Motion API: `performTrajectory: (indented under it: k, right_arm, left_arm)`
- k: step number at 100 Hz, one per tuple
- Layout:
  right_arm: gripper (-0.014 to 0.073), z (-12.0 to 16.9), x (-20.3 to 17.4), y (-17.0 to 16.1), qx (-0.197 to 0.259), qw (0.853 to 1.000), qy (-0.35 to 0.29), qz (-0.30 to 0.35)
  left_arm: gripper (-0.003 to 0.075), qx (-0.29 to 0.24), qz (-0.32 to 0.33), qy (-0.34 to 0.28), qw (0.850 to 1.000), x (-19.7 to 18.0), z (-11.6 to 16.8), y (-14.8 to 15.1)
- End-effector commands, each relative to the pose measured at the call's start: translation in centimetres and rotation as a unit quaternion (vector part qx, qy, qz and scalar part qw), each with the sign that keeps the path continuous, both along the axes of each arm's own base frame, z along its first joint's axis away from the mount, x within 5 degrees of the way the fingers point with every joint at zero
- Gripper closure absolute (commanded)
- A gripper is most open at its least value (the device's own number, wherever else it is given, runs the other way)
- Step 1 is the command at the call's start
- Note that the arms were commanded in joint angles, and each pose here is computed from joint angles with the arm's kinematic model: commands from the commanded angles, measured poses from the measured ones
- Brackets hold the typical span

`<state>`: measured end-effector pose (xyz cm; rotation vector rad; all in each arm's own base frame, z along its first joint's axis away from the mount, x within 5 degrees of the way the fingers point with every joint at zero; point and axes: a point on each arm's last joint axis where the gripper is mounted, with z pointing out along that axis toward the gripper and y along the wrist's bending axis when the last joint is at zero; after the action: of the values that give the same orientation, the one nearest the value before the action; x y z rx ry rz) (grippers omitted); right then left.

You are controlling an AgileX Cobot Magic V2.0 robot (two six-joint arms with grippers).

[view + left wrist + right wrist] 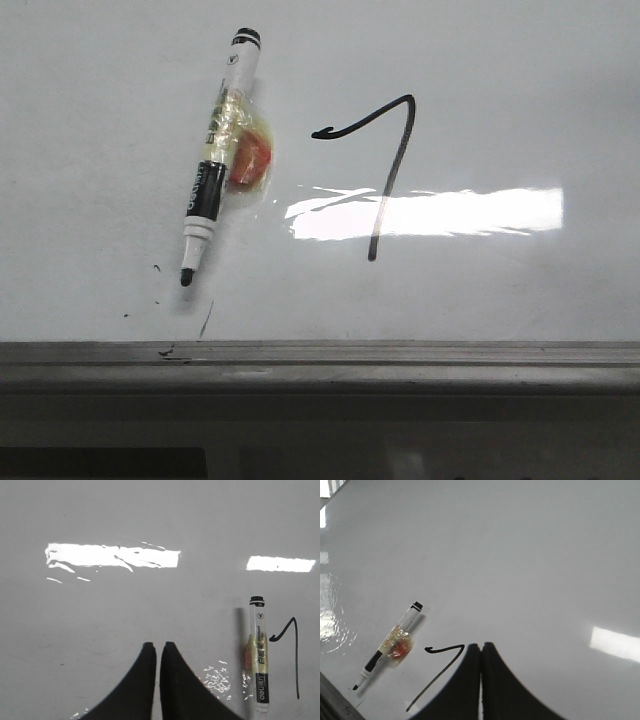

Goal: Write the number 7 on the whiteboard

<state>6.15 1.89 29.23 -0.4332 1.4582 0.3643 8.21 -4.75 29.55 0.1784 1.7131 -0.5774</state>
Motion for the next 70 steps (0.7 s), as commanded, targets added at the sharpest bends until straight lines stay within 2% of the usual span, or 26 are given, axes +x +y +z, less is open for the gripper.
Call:
performTrajectory:
  k: [1, 70]
  right_arm:
    - [0.0662, 0.97, -0.23, 0.05, 0.004, 1.000, -0.017, 0.012]
    - [0.0662, 0.99, -0.26, 0.10, 0.005, 1.000, -0.019, 0.016]
  left_arm:
    - [0.0741, -0.014, -0.016, 0.004, 1.000, -0.17, 0.50, -0.24]
    - [0.0741, -0.013, -0.018, 0.004, 1.000, -0.17, 0.49, -0.30]
